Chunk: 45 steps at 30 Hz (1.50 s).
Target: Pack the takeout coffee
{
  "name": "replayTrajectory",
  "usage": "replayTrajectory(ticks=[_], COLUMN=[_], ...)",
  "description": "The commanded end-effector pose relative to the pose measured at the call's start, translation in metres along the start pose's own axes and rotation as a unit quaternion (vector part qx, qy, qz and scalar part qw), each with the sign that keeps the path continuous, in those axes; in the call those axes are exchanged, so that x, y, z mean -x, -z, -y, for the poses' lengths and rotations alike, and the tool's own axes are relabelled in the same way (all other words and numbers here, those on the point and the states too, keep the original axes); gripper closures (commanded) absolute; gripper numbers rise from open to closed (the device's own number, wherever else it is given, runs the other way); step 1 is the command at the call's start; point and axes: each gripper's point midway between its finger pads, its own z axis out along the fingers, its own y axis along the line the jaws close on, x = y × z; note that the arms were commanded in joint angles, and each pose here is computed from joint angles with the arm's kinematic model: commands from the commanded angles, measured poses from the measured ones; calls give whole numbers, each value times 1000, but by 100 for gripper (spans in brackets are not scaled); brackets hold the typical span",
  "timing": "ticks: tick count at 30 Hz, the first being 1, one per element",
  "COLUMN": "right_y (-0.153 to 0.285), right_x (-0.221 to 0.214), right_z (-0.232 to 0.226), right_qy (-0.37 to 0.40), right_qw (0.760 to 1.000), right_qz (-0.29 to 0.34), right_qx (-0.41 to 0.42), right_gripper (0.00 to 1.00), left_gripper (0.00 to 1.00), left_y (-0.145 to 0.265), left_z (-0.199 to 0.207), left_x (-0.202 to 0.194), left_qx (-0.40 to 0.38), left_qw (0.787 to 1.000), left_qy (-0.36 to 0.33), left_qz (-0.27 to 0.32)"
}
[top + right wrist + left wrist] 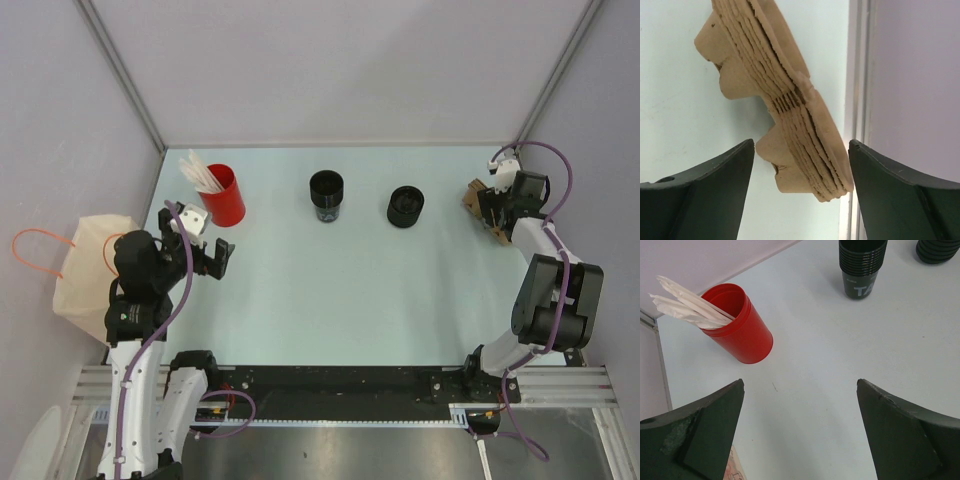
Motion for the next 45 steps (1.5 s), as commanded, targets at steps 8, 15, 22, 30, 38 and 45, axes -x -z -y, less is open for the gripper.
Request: replayTrajectory(ticks=[8, 15, 22, 30, 38, 45], right_y=[2, 22, 34, 32, 28, 19], right_x=[5, 6, 23, 43, 46, 35], right_z=[-26, -58, -46, -15, -25, -41], right_qy=[-20, -17, -42, -116, -193, -178], right_qw=[995, 981, 982, 987, 975, 977], right_qz=[0, 3, 28, 39, 2, -30], right_qx=[99, 193, 183, 105, 108, 118], right_gripper=[29, 36, 35, 35, 40, 38], left_gripper=[1, 1, 1, 1, 0, 1], left_y=[0, -1, 0, 0, 0, 0], left_z=[1, 0, 0, 1, 0, 0], left_x=[6, 6, 6, 5, 6, 5], left_qx=[-3, -4, -4, -3, -2, -2], left_qw=[1000, 1000, 1000, 1000, 1000, 1000], left_qy=[2, 2, 2, 2, 1, 3], left_qz=[16, 14, 15, 16, 17, 15])
